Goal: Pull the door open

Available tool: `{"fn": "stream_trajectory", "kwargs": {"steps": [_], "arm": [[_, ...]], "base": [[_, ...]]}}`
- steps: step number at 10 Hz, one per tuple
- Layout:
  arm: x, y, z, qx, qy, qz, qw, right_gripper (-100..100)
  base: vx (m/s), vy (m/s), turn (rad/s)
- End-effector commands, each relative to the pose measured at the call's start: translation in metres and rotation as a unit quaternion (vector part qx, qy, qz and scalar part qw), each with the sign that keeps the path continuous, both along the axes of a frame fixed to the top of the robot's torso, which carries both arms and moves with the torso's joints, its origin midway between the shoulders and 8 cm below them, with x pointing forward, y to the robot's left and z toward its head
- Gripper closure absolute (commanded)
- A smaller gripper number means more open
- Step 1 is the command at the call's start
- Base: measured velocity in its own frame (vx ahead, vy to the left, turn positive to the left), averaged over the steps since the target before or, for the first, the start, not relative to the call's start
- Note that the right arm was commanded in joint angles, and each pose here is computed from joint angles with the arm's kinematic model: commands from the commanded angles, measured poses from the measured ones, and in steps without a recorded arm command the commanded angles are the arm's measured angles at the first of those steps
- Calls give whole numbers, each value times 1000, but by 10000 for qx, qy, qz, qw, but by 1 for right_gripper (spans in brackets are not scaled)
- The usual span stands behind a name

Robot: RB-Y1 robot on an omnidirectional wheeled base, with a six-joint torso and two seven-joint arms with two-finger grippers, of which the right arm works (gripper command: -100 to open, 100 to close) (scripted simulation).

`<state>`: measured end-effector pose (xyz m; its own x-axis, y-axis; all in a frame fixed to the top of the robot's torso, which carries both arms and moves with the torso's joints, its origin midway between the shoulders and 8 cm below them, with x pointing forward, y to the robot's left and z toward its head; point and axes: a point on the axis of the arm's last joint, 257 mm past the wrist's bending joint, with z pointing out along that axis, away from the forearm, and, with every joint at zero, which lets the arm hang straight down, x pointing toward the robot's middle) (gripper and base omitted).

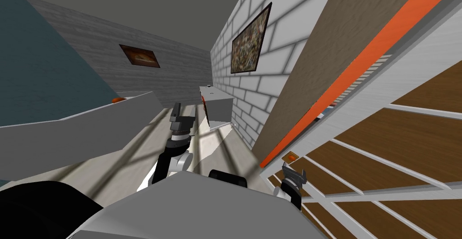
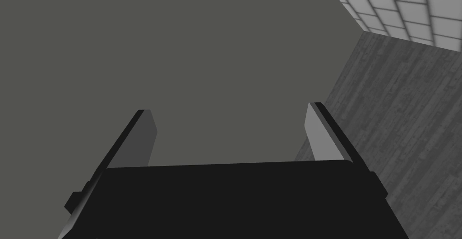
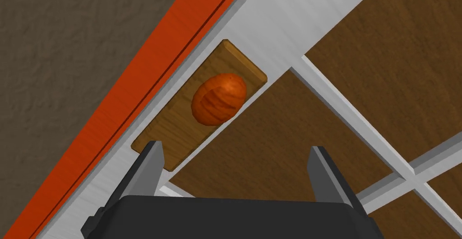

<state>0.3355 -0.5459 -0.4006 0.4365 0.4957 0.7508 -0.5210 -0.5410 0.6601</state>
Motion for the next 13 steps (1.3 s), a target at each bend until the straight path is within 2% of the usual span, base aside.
{"fn": "stream_trajectory", "kwargs": {"steps": [1,2,4,5,6,7,8,9,11,12,13], "arm": [[5,4,-1,254,-229,-17,9994,-100],[5,4,-1,281,-254,-16,9993,-100],[14,12,-1,672,-606,-45,9959,-100],[14,12,-1,734,-665,-43,9951,-100],[19,16,-1,923,-835,-56,9922,-100],[19,16,-1,955,-865,-55,9917,-100],[23,19,-1,1165,-1055,-67,9875,-100],[23,19,-1,1174,-1063,-66,9874,-100],[31,26,0,1545,-1398,-88,9780,-100],[31,26,0,1588,-1439,-87,9767,-100],[34,29,0,1764,-1598,-96,9712,-100]], "base": [[-52,-2,33],[-40,-3,20],[-57,-4,42],[-60,-5,19],[-58,6,27],[-47,5,18],[-51,1,34],[-44,2,15],[-58,3,36],[-59,1,16],[-62,-2,27]]}}
